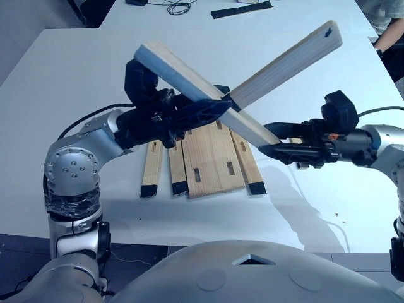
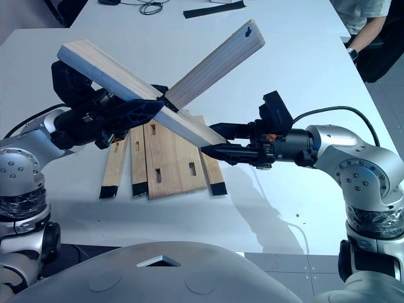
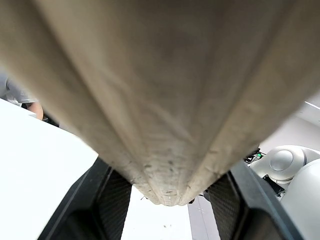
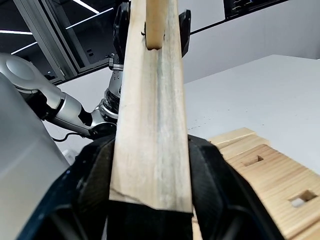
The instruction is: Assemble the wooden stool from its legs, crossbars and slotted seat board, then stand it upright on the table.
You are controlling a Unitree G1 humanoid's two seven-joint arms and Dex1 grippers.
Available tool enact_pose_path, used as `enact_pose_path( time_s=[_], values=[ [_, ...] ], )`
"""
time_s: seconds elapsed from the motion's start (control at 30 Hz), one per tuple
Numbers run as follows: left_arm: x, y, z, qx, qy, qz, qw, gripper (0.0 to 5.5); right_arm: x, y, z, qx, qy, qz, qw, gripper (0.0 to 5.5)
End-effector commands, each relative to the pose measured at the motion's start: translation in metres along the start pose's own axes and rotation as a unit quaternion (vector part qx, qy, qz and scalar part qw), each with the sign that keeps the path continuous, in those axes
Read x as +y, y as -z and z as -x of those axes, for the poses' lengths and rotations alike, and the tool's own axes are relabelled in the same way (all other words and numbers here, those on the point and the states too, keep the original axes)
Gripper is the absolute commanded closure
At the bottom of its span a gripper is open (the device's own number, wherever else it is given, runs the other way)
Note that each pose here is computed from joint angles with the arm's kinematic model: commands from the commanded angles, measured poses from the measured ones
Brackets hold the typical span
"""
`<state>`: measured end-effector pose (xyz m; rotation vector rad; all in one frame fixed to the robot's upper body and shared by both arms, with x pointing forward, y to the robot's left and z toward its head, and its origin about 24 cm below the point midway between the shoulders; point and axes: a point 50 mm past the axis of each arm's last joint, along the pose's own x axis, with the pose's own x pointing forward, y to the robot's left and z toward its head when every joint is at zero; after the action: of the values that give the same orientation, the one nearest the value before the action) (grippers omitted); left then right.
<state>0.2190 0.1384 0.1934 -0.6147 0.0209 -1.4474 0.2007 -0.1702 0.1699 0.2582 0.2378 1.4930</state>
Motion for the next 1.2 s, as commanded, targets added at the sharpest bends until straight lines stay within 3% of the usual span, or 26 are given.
enact_pose_path(
  time_s=[0.03,0.2,0.3,0.47,0.6,0.9,1.2],
  values=[
    [0.007,-0.02,0.012,-0.05,-0.04,-0.026,0.998,3.46,-0.004,0.009,0.012,0.039,0.037,-0.005,0.999,2.85],
    [0.012,-0.018,0.014,-0.044,-0.062,-0.032,0.997,3.46,-0.005,0.007,0.017,0.045,0.045,0.001,0.998,2.04],
    [0.018,-0.026,0.02,-0.028,-0.096,-0.062,0.993,3.46,-0.01,0.011,0.028,0.052,0.067,0.002,0.996,2.0],
    [0.017,-0.066,0.038,-0.014,-0.132,-0.124,0.983,3.46,-0.042,0.059,0.042,0.143,0.192,0.023,0.971,2.0],
    [0.01,-0.084,0.045,-0.008,-0.131,-0.154,0.979,3.46,-0.06,0.068,0.018,0.13,0.233,0.093,0.959,2.0],
    [-0.004,-0.08,0.055,0.021,-0.108,-0.159,0.981,3.46,-0.103,0.042,-0.032,0.052,0.293,0.183,0.937,2.0],
    [-0.003,-0.088,0.066,0.006,-0.135,-0.181,0.974,3.46,-0.138,0.059,-0.064,0.143,0.29,0.223,0.92,2.0]
  ],
)
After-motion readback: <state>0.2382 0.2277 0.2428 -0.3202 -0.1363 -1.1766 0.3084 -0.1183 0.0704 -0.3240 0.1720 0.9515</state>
